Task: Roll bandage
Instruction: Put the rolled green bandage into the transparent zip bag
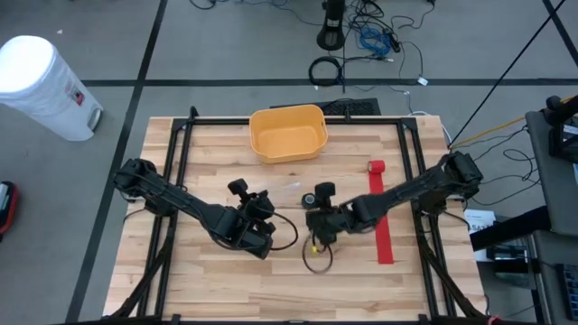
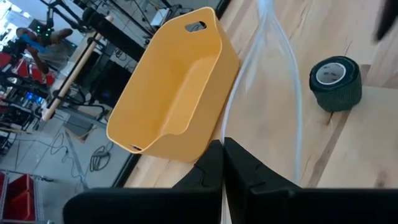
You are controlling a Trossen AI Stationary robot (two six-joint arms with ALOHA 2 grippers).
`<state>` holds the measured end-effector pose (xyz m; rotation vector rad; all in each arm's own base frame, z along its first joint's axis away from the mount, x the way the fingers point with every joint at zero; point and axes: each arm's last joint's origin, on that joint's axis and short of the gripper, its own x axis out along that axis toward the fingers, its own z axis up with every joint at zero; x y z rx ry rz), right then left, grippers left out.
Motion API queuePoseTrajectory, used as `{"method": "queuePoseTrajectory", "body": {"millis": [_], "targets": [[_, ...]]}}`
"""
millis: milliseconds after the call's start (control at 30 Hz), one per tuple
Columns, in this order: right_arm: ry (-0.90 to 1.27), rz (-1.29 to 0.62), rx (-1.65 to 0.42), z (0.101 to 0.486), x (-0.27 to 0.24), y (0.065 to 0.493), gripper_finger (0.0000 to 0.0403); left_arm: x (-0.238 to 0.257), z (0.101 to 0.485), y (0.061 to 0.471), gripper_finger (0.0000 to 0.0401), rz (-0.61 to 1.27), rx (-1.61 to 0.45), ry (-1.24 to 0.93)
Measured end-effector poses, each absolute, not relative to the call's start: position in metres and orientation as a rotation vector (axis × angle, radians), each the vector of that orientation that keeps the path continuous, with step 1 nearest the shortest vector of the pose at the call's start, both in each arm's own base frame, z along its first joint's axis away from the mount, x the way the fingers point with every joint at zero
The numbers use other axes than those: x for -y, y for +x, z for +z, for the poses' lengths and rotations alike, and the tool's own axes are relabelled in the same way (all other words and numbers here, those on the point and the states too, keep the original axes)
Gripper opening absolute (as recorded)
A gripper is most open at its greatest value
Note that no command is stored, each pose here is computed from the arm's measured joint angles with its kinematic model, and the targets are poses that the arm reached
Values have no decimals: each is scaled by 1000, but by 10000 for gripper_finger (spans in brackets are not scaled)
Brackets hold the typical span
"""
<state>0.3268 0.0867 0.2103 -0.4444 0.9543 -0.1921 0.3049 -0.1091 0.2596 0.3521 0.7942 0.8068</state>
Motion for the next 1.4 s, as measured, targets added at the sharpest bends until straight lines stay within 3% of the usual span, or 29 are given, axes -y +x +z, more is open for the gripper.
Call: {"method": "queuePoseTrajectory", "body": {"millis": [167,333,700,1400], "targets": [[-401,-189,-990,181,-47,325,132,108,259,304,2,810,-809,367],[-320,-127,-958,177,-29,330,132,107,259,304,2,813,-812,369],[-202,-59,-963,176,-30,330,132,107,259,304,2,812,-809,366],[-252,-80,-1012,156,-26,336,121,108,259,304,2,803,-815,353]]}}
